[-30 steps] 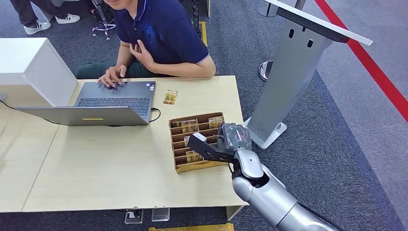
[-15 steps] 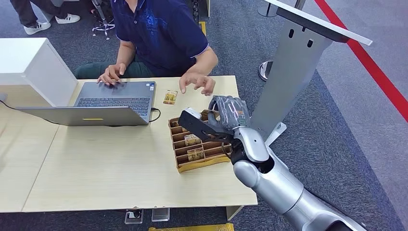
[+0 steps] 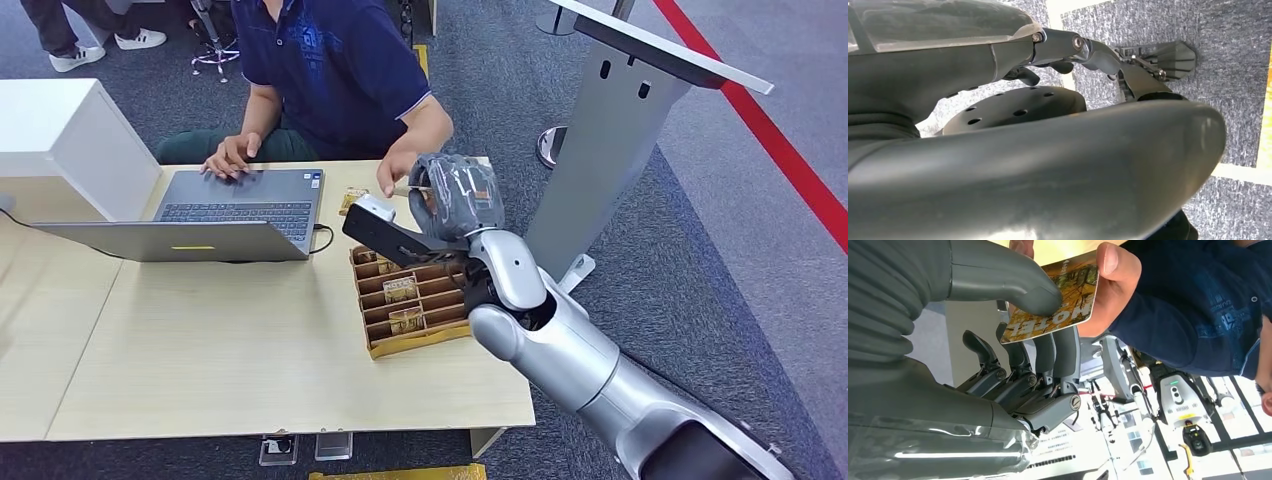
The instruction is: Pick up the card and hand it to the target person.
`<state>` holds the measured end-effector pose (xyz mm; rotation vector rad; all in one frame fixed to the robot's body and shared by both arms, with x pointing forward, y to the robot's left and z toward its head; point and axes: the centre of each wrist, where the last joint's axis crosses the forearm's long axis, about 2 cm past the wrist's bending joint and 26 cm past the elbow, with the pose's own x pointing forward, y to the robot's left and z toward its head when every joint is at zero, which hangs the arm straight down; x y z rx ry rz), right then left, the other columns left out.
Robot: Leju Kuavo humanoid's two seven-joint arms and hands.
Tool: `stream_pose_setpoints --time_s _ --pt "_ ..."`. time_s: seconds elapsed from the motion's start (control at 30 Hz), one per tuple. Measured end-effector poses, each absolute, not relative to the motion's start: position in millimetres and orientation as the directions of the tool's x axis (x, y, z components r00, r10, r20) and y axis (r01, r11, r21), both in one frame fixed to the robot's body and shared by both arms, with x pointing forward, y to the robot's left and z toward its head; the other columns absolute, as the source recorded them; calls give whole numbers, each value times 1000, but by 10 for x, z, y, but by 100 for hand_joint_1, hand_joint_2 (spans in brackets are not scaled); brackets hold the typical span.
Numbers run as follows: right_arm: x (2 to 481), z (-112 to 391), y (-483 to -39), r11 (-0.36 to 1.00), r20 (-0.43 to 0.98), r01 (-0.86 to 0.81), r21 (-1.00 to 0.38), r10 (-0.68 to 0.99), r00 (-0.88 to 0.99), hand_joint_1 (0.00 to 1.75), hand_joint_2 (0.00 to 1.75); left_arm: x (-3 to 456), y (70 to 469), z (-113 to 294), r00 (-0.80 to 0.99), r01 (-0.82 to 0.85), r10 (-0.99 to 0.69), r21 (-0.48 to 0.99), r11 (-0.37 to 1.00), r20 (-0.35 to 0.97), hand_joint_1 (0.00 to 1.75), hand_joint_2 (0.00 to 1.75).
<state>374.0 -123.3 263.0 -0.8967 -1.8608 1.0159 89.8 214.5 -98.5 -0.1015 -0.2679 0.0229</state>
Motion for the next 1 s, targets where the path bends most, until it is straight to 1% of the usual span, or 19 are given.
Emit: stream_pose_setpoints --time_s 0.13,0.37,0.47,0.57,0.73,0.9,0.97,1.0 --pt "3778 2552 -1212 401 298 199 -894 864 -406 0 175 897 2136 -983 964 -7 36 -109 994 263 0 0" --pt "3813 2446 -1241 369 281 185 -911 882 -378 0 175 893 2131 -983 964 6 24 -113 994 266 0 0" --pt "3809 2407 -1266 408 328 154 -900 865 -379 0 175 893 2132 -984 964 -1 30 -109 994 265 0 0" --pt "3774 2342 -1315 499 428 96 -861 813 -394 0 175 891 2133 -984 963 -8 37 -108 994 266 0 0" --pt "3613 2177 -1473 700 645 -25 -714 643 -413 0 175 863 2149 -992 963 -19 50 -119 993 264 0 0" --pt "3357 1929 -1695 829 802 -144 -540 455 -387 0 175 831 2218 -1008 961 -20 52 -119 993 270 0 0" --pt "3214 1788 -1808 869 854 -191 -457 369 -366 0 175 824 2242 -1013 961 -21 51 -115 993 271 0 0" --pt "3176 1750 -1836 877 866 -202 -436 348 -359 0 175 823 2246 -1014 961 -21 51 -114 993 271 0 0"
